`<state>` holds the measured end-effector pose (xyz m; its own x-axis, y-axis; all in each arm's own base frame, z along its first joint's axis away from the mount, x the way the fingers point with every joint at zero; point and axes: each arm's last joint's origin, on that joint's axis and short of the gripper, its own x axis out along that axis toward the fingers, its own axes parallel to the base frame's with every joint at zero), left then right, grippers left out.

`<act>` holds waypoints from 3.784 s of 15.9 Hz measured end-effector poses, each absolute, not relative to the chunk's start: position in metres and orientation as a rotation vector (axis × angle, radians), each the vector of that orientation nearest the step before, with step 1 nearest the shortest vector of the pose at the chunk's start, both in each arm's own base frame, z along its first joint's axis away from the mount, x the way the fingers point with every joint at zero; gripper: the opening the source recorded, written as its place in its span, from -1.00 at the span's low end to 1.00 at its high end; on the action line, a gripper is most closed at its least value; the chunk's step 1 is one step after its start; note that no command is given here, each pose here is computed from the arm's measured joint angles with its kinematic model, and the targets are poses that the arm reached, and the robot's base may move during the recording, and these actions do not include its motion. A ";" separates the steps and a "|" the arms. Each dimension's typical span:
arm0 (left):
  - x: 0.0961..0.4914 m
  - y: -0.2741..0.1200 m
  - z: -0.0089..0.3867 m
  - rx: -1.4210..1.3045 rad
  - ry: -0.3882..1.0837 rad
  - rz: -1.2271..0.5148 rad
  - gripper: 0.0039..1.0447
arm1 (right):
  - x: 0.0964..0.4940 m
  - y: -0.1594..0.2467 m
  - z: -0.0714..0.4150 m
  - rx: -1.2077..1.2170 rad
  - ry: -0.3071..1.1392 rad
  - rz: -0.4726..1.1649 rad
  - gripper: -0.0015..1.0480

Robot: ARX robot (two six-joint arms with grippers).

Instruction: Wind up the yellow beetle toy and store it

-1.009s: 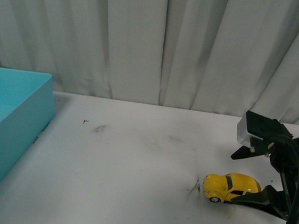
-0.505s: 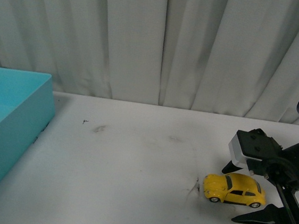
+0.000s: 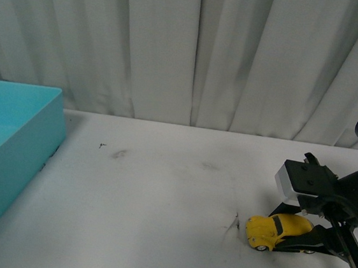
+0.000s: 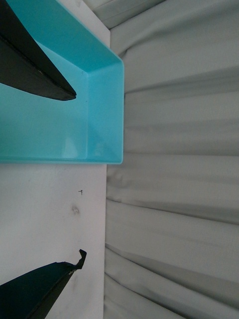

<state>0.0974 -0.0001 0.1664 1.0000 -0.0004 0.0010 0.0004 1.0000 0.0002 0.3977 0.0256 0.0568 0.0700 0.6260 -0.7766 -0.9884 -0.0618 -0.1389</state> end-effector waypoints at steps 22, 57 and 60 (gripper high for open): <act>0.097 0.000 0.166 0.000 -0.001 0.000 0.88 | 0.347 -0.081 0.031 -0.606 0.572 1.289 -0.21; 0.097 0.000 0.166 0.000 -0.001 -0.001 0.88 | 0.303 -0.039 0.103 -0.274 0.228 0.478 0.34; 0.097 0.000 0.166 0.000 -0.001 0.000 0.88 | 0.266 -0.037 0.152 -0.095 -0.030 0.012 -0.28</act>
